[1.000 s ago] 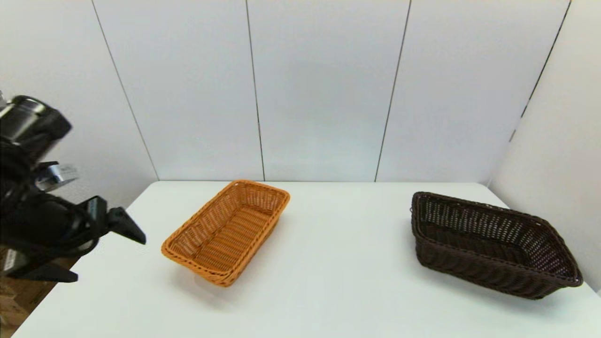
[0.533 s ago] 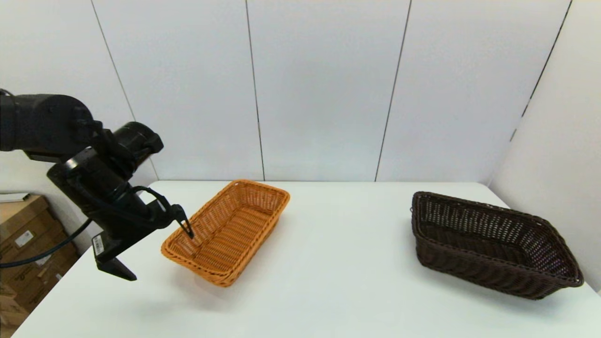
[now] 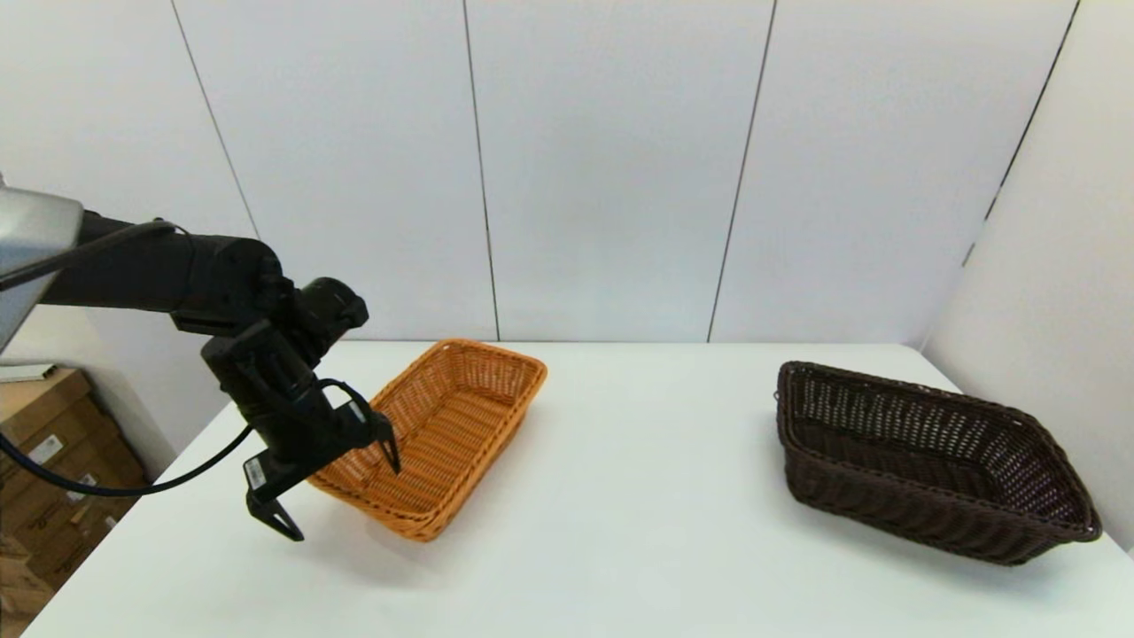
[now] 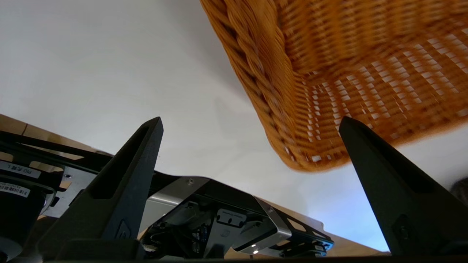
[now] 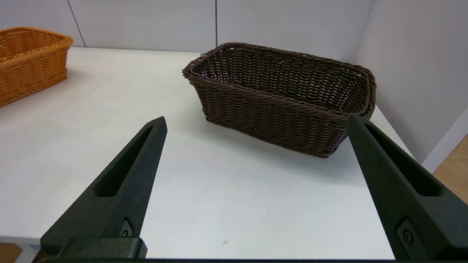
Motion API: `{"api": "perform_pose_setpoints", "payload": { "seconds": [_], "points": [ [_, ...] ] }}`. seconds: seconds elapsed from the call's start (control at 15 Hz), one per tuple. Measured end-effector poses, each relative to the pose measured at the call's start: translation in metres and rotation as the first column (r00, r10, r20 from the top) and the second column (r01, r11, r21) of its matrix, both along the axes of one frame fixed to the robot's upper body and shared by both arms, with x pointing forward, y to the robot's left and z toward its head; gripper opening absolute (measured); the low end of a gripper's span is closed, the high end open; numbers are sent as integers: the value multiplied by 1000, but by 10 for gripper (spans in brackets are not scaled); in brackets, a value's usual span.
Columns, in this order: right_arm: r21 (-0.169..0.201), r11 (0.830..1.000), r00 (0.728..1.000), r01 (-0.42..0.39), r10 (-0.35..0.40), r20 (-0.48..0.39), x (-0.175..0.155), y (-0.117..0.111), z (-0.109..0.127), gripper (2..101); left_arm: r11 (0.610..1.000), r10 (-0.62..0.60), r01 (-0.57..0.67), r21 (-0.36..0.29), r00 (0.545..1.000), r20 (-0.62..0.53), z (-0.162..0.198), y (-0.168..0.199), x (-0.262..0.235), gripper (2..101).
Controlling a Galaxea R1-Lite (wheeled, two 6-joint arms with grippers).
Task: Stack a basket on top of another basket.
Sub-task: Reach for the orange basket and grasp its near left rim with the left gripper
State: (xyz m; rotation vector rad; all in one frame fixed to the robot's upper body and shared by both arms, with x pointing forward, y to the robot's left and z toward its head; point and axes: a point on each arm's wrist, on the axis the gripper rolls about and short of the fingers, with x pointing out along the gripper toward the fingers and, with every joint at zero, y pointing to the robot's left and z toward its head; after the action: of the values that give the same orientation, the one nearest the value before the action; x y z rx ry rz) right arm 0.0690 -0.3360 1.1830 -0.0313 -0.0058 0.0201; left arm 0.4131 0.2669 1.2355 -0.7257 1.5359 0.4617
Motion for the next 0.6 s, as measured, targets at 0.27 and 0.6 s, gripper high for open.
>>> {"api": "perform_pose_setpoints", "payload": {
  "seconds": [0.27, 0.6],
  "points": [
    [0, 1000, 1000, 0, 0, 0, 0, 0, 0, 973, 1000, 19, -18, 11, 999, -43, -26, -3, 12, 978],
    [0, 1000, 1000, 0, 0, 0, 0, 0, 0, 973, 999, 42, -41, 17, 997, -62, -45, -3, 21, 978]
  ]
}}
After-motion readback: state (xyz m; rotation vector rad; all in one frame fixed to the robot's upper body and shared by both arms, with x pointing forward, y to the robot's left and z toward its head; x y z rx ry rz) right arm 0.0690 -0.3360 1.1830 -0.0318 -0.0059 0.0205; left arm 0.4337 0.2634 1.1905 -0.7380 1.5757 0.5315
